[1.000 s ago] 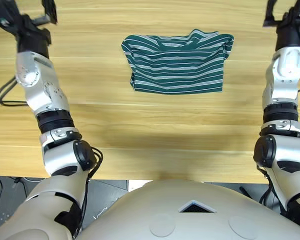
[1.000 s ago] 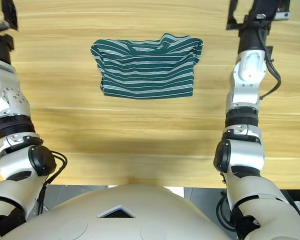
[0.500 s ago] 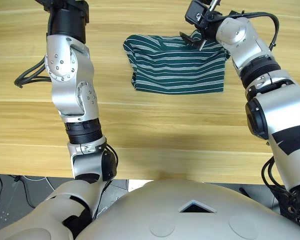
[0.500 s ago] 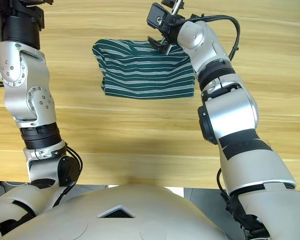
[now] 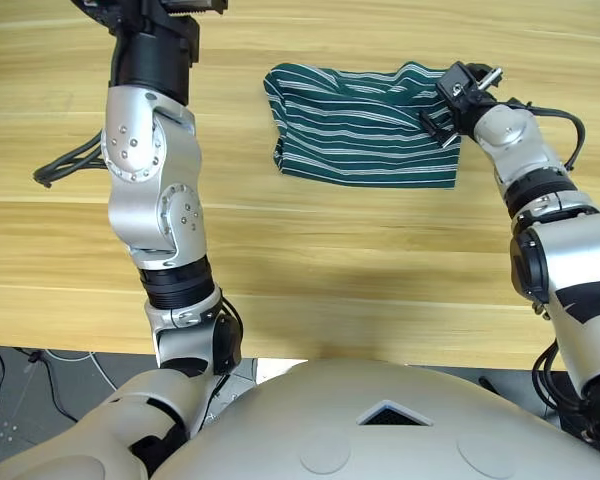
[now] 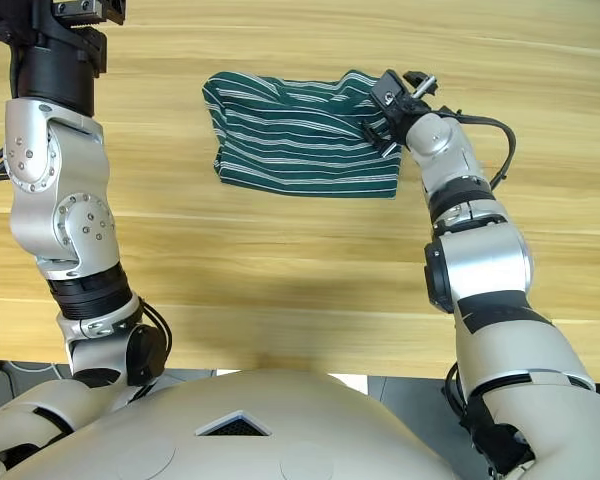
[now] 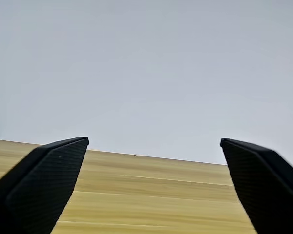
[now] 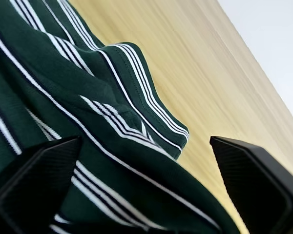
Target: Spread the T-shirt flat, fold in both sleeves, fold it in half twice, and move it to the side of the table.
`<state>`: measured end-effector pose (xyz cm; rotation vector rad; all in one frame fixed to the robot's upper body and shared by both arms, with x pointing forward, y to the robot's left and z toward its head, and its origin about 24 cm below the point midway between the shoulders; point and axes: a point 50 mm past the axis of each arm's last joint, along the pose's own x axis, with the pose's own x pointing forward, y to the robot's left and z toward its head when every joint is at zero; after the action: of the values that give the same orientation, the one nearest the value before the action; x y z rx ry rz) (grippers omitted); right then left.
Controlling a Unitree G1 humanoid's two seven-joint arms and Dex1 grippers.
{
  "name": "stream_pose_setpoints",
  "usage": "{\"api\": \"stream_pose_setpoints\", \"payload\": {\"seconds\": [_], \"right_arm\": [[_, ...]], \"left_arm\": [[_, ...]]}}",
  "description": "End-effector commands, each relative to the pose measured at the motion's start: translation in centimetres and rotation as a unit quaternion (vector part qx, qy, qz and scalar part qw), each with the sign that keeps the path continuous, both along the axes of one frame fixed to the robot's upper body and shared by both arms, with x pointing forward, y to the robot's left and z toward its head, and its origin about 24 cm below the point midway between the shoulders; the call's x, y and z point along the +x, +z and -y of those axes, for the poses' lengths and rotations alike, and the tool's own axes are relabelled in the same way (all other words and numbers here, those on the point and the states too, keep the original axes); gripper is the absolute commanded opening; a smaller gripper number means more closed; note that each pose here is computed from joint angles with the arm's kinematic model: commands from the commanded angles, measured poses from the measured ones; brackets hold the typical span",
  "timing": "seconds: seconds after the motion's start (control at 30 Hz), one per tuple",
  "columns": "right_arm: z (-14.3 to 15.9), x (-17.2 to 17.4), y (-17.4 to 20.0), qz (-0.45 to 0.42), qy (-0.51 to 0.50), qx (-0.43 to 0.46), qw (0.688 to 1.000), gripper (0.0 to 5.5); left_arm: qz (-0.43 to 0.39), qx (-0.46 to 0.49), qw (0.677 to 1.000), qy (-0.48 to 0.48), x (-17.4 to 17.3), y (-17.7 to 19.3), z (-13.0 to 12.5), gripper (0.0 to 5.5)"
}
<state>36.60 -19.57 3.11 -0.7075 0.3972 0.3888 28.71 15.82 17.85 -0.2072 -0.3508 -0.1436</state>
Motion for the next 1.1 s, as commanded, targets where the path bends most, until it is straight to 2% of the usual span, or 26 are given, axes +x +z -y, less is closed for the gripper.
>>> {"api": "stream_pose_setpoints", "payload": {"seconds": [0.03, 0.13, 0.23, 0.3, 0.53, 0.67, 0.8, 0.87, 1.0, 1.1], "right_arm": [[1.8, -3.6, -3.9, -0.069, 0.028, 0.016, 0.997, 4.86], [-0.1, -6.1, -4.9, -0.026, 0.074, 0.082, 0.994, 4.86], [-5.0, -12.9, -5.1, -0.021, 0.091, 0.195, 0.976, 4.86], [-6.9, -15.8, -3.9, -0.014, 0.097, 0.229, 0.969, 4.86], [-9.4, -17.0, -0.2, 0.064, 0.074, 0.262, 0.960, 4.86], [-9.5, -15.5, 2.9, 0.158, 0.059, 0.276, 0.946, 4.86], [-7.7, -13.4, 7.1, 0.300, -0.014, 0.307, 0.903, 4.86], [-7.6, -13.0, 8.6, 0.342, -0.010, 0.315, 0.886, 4.86], [-8.6, -9.9, 9.8, 0.319, 0.084, 0.295, 0.897, 4.86], [-10.1, -5.6, 10.6, 0.234, 0.218, 0.228, 0.920, 4.86]], "left_arm": [[-0.012, -0.004, 1.000, 0.007, -0.3, -0.6, 0.2, 4.99], [-0.022, -0.010, 1.000, 0.008, -0.5, -1.4, 0.6, 4.99], [-0.037, -0.008, 0.999, -0.001, -1.0, -2.4, 1.3, 4.99], [-0.044, -0.011, 0.999, -0.006, -1.5, -3.0, 1.6, 4.99], [-0.060, -0.028, 0.997, -0.025, -3.3, -4.3, 2.2, 4.99], [-0.066, -0.030, 0.997, -0.022, -3.5, -4.7, 1.5, 4.99], [-0.058, -0.037, 0.997, -0.015, -3.8, -4.6, 0.8, 4.99], [-0.055, -0.041, 0.998, -0.006, -3.9, -4.5, 0.3, 4.99], [-0.035, -0.057, 0.997, 0.024, -3.9, -3.8, -1.1, 4.99], [-0.006, -0.059, 0.997, 0.043, -3.9, -2.4, -2.3, 4.99]]}}
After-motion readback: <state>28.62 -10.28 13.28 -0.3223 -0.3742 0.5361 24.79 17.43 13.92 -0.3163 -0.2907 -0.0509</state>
